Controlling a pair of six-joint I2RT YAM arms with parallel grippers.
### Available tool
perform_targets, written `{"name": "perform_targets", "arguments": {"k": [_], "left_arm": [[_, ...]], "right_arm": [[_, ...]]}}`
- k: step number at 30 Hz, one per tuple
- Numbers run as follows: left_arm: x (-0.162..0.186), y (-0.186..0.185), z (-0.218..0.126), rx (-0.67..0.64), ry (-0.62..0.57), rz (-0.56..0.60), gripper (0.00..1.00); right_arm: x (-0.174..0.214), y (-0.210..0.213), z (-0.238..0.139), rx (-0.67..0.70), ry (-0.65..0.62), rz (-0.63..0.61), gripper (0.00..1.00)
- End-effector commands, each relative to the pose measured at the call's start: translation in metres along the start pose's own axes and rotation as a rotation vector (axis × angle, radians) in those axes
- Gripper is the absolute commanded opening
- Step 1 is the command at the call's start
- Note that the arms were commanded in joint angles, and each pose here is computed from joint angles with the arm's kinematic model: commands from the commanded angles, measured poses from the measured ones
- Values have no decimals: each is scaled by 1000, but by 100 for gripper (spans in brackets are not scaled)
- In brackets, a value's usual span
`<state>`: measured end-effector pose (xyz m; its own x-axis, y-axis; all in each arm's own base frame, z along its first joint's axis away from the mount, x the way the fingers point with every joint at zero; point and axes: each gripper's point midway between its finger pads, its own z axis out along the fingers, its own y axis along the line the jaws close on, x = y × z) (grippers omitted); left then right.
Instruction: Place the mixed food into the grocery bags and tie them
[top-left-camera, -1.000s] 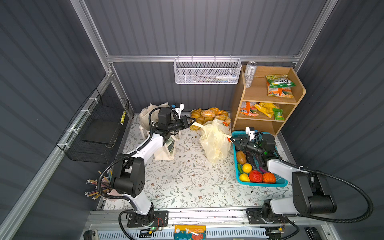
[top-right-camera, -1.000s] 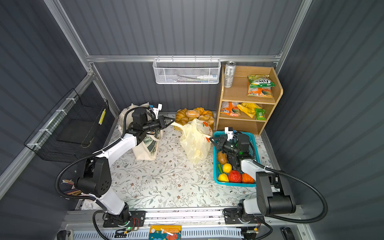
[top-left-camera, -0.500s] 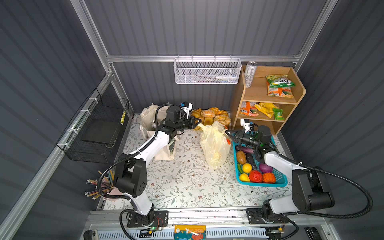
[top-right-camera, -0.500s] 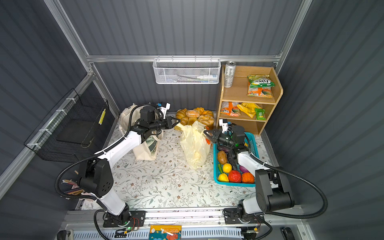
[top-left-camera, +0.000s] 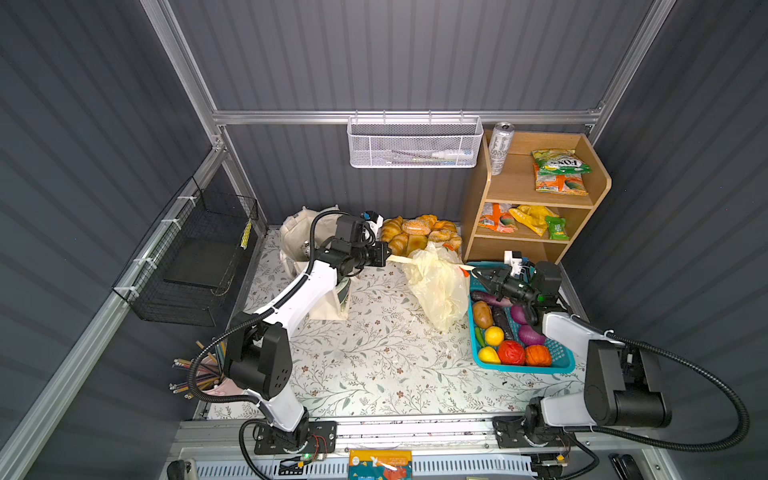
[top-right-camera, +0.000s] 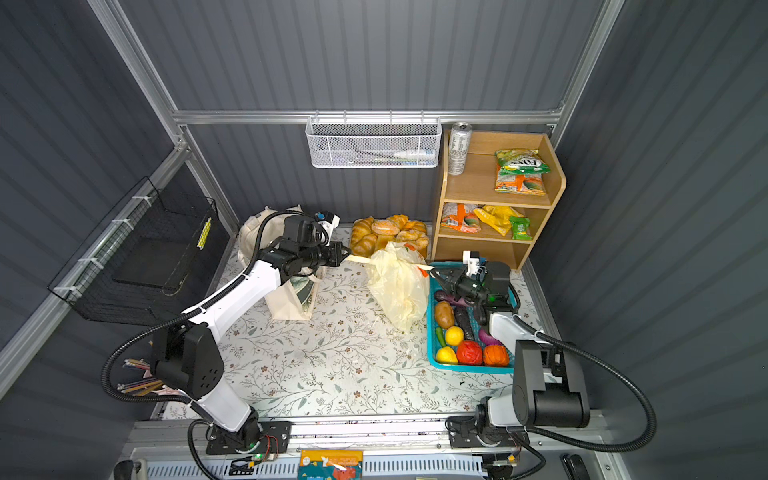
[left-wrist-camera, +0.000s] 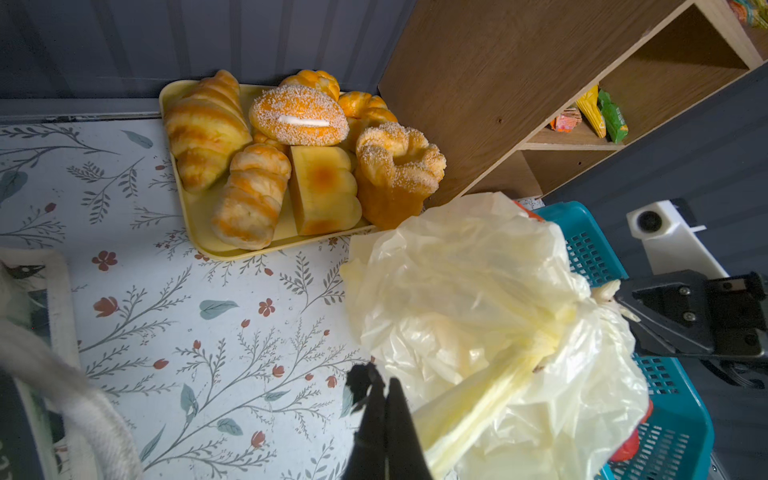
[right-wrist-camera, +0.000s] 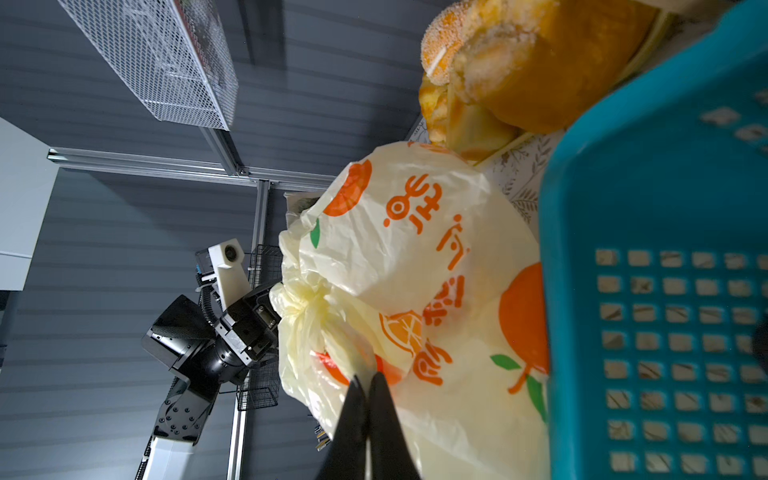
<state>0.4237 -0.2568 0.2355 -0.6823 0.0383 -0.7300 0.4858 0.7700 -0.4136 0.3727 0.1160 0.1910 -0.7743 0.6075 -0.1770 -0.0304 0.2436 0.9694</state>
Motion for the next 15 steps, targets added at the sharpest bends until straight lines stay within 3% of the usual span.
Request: {"name": "perform_targets", "arguments": {"k": [1, 7, 15], "left_arm": [[-11, 41, -23, -175, -20, 18, 0], [-18, 47, -26, -216, -21, 46, 0], [-23, 29, -11, -90, -39, 18, 0]], "right_arm": [[-27, -12, -17, 38, -135, 1, 0], [-29, -35, -24, 84, -162, 53, 0], [4, 4, 10, -9, 31, -13, 0]]}}
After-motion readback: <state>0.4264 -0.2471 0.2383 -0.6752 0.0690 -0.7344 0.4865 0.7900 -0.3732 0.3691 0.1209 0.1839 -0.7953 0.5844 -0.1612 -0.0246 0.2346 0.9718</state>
